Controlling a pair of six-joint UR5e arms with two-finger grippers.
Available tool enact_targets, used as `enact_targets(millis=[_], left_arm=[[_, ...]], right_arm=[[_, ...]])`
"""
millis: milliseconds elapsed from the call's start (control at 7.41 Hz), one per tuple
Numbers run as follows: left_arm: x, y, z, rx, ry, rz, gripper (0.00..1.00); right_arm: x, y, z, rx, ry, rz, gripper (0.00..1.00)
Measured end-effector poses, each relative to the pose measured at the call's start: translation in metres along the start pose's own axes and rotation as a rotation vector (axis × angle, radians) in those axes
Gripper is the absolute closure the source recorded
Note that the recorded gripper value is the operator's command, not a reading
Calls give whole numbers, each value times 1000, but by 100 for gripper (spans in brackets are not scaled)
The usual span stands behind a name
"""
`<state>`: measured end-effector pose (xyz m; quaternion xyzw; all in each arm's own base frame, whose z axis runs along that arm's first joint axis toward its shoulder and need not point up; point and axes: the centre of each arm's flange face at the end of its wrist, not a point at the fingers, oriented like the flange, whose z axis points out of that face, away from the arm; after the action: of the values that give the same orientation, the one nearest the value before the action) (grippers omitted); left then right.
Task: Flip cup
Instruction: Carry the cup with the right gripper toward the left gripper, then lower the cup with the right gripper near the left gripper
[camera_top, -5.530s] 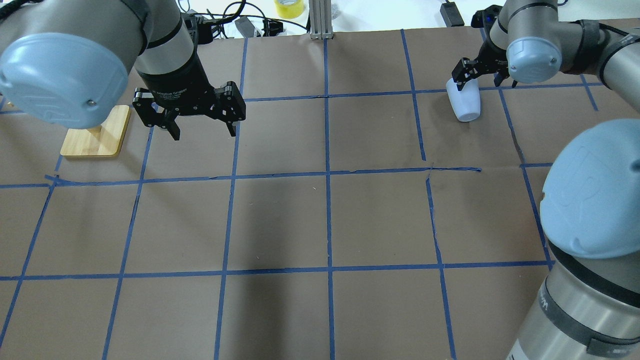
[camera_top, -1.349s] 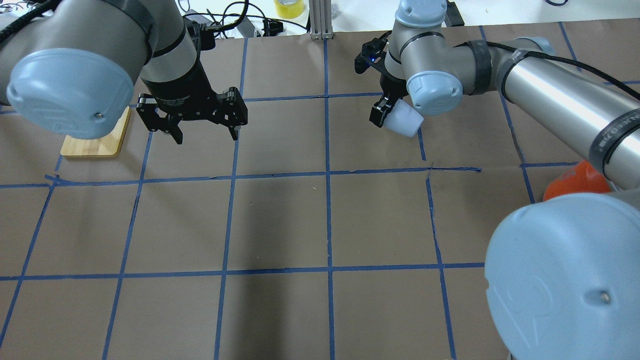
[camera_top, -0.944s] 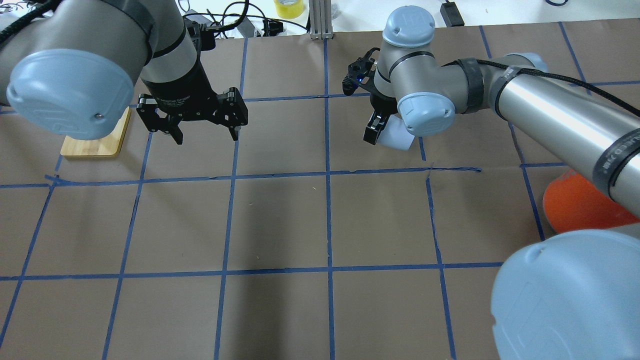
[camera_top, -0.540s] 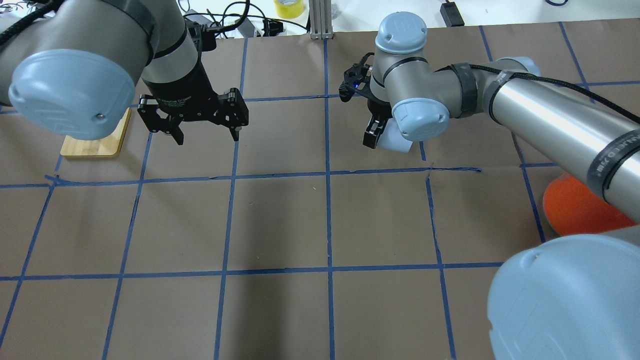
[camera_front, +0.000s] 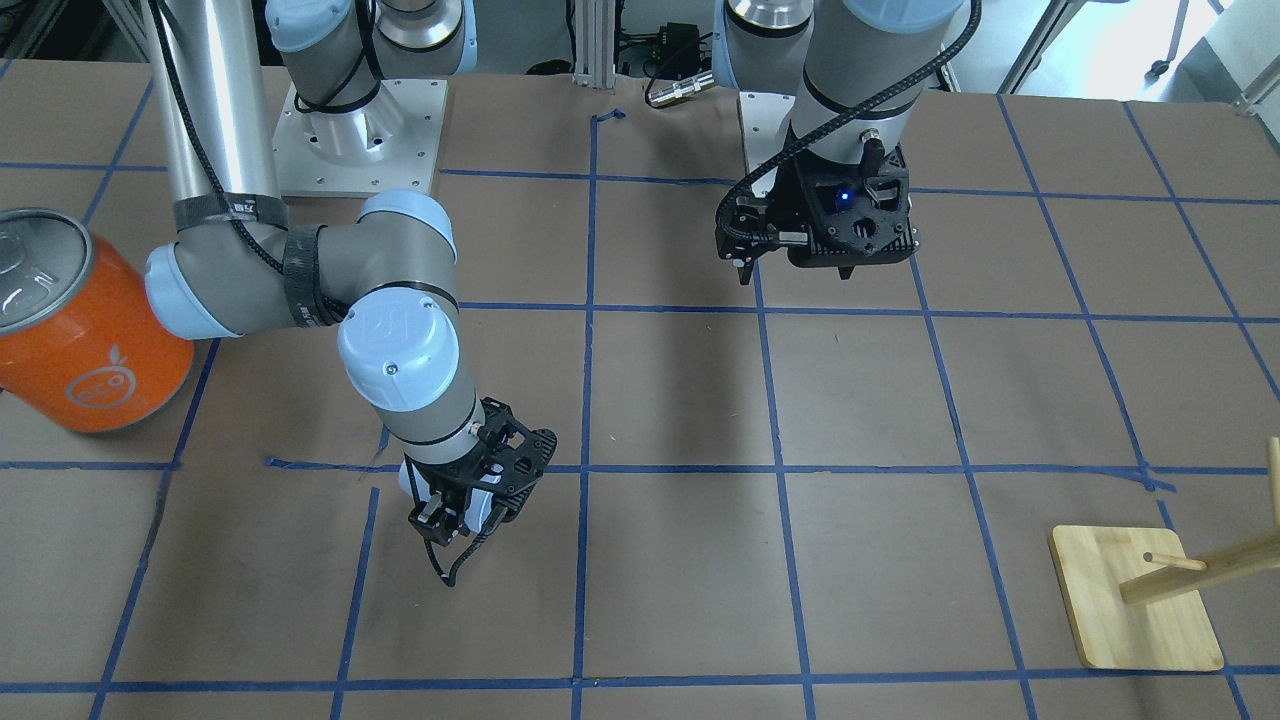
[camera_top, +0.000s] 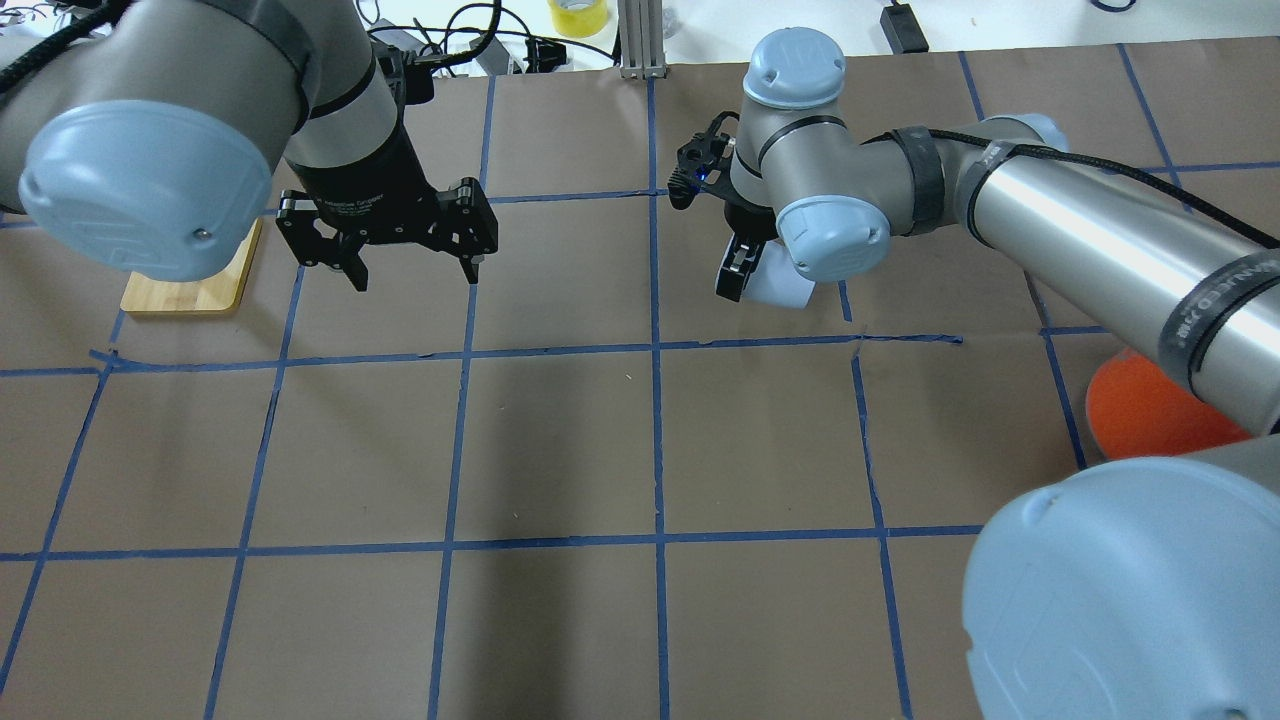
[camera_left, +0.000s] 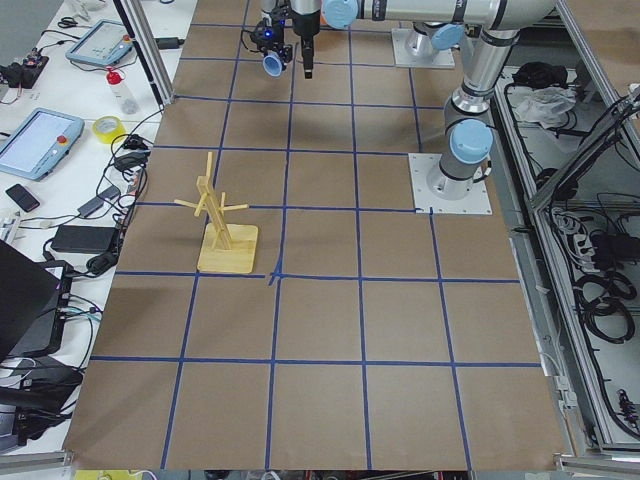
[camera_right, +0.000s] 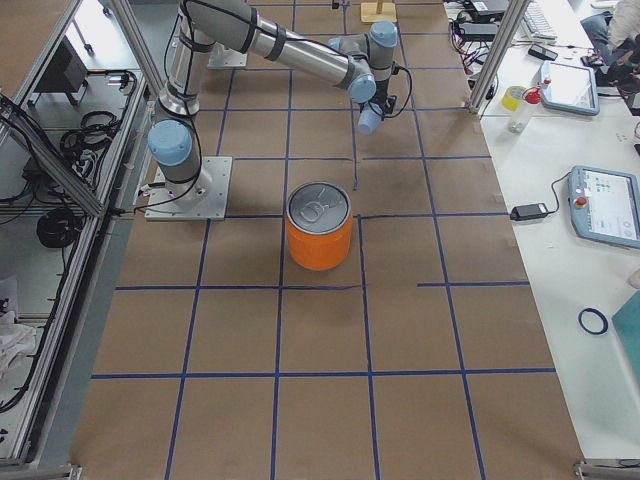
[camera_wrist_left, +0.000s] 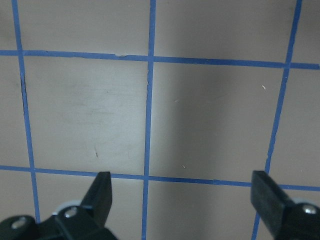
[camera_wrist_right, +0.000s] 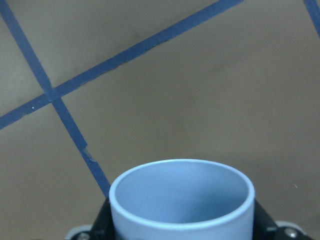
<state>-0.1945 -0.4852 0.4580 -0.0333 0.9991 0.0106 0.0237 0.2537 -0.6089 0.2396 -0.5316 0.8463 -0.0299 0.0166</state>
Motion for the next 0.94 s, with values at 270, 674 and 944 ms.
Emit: enact_targets(millis=[270,674,944], left_arm=[[1,-2,2,0,4,-4,0],[1,-4,2,12,5,-4,0],[1,-4,1,13,5,-3,0]], right_arm=[[-4,-6,-3,26,3,-22,100],[-30,-39,2,30,112,-107,100],[-46,-52,5,40,111,-138,100]])
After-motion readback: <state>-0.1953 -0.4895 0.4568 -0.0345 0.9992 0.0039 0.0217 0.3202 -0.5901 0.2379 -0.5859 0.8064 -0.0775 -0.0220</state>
